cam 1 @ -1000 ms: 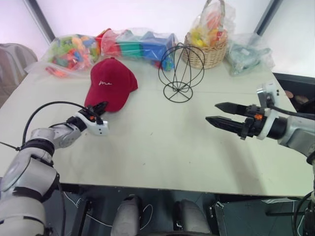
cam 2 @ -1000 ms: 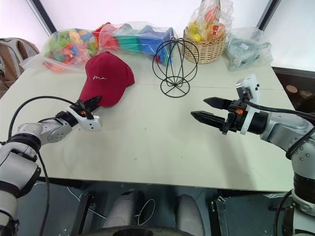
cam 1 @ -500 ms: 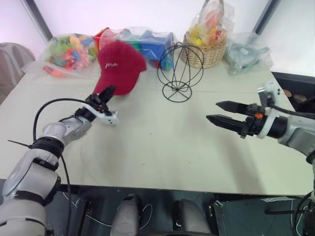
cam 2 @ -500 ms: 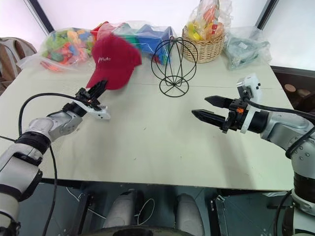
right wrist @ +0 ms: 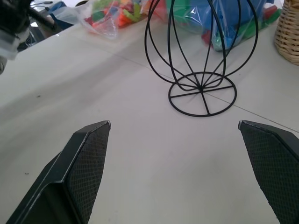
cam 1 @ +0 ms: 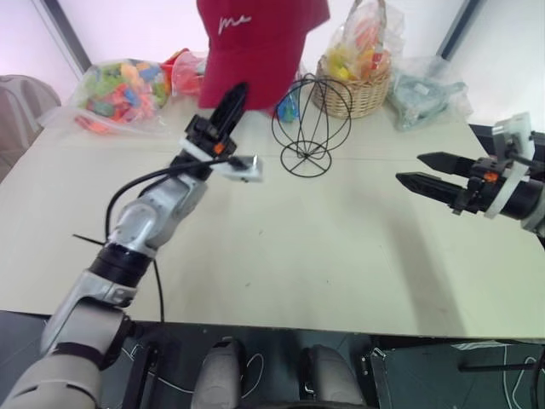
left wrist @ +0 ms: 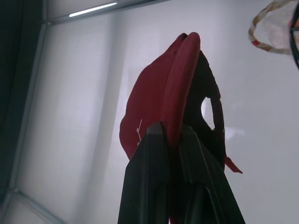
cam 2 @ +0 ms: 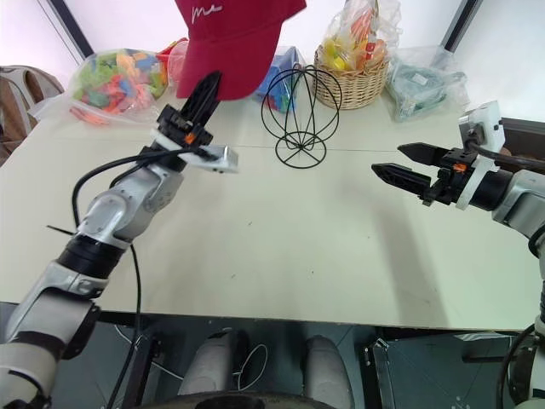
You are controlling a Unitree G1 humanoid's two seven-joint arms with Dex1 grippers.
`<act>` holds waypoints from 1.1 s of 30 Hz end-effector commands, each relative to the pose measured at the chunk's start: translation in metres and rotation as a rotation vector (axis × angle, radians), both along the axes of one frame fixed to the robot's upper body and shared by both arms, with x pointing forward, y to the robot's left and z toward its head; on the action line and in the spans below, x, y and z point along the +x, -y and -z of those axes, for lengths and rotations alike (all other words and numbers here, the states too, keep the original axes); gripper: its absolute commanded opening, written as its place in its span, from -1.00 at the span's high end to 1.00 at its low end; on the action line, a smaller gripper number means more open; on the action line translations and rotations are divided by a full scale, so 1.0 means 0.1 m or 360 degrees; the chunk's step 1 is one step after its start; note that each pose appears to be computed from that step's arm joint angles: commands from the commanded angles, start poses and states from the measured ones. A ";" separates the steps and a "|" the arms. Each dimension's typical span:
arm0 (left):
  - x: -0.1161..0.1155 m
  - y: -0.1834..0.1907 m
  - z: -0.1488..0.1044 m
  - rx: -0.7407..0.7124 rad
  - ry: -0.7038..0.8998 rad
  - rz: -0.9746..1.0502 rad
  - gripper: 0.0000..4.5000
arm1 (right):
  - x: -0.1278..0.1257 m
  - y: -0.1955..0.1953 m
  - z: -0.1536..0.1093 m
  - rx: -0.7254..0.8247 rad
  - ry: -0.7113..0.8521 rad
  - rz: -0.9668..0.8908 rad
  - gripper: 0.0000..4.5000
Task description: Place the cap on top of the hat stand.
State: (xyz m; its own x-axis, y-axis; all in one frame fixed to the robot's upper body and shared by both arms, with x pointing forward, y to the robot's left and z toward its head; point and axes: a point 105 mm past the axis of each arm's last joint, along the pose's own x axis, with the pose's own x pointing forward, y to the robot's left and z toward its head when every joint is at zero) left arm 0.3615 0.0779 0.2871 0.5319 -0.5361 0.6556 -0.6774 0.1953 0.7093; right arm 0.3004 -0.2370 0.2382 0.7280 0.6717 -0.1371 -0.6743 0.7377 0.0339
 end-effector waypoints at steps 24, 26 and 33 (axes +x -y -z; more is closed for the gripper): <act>-0.04 1.03 0.53 0.0312 -0.0232 0.0188 0.98 | -0.24 0.36 -0.30 -0.0006 0.0123 0.0189 -1.00; -0.04 1.03 0.55 0.0321 -0.0235 0.0173 0.98 | -0.25 0.35 -0.29 0.0001 0.0118 0.0192 -1.00; 0.07 0.91 0.68 0.0378 -0.0328 0.0060 0.98 | -0.25 0.31 -0.22 0.0029 0.0103 0.0190 -1.00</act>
State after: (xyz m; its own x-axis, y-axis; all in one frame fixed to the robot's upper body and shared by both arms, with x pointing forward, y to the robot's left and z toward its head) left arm 0.3721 -0.0095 0.2142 0.6325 -0.6736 0.3823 -0.4943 0.0291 0.8688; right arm 0.2797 -0.2698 0.2486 0.8091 0.5760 -0.1164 -0.5758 0.8167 0.0391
